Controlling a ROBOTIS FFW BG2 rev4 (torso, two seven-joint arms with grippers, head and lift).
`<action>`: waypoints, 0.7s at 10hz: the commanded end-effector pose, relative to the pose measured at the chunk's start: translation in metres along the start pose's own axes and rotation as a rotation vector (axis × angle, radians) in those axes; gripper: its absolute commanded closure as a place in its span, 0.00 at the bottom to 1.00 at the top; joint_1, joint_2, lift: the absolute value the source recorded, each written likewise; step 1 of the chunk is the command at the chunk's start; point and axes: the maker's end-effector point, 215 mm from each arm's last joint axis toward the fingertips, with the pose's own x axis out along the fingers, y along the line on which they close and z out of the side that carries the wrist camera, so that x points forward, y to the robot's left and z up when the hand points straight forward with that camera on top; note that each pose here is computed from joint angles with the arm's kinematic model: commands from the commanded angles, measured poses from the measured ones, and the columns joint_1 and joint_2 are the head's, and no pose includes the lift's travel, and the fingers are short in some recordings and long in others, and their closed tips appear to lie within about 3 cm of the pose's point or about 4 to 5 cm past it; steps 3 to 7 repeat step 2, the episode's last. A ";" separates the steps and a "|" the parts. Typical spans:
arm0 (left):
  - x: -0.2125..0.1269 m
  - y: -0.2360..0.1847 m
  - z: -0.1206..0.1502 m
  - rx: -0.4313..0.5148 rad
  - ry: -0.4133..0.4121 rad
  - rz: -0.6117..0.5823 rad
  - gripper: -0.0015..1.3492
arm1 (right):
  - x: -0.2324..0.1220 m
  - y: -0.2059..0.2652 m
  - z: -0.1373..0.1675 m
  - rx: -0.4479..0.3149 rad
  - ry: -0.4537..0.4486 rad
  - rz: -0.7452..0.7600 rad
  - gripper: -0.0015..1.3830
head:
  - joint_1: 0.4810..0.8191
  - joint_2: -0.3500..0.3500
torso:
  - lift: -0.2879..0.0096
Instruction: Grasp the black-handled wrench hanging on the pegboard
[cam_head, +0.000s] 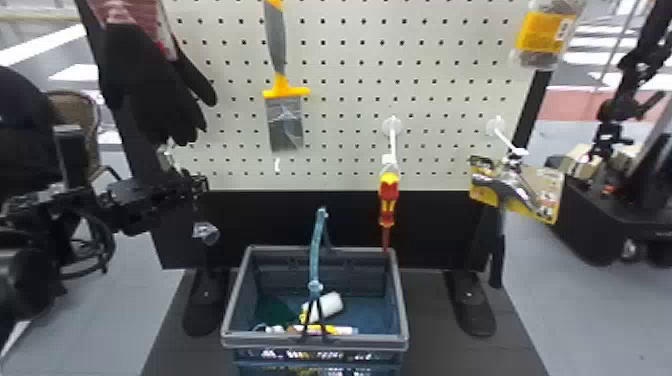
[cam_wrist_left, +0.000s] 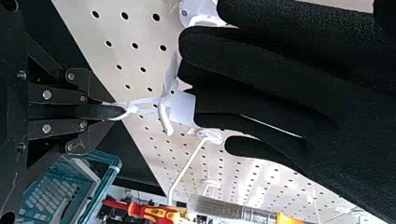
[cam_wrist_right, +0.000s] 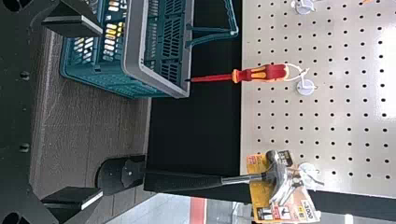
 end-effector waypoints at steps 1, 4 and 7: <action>-0.001 0.000 0.000 -0.002 -0.001 0.000 0.85 | 0.000 0.000 0.000 -0.001 0.000 0.001 0.07 | 0.20 0.50 | 0.63; 0.000 0.000 0.000 -0.002 0.000 -0.002 0.85 | 0.000 0.000 -0.001 0.002 0.002 0.000 0.07 | 0.20 0.50 | 0.63; 0.000 0.000 0.000 -0.002 0.000 -0.002 0.85 | 0.000 0.000 -0.001 0.002 0.002 0.000 0.07 | 0.20 0.50 | 0.63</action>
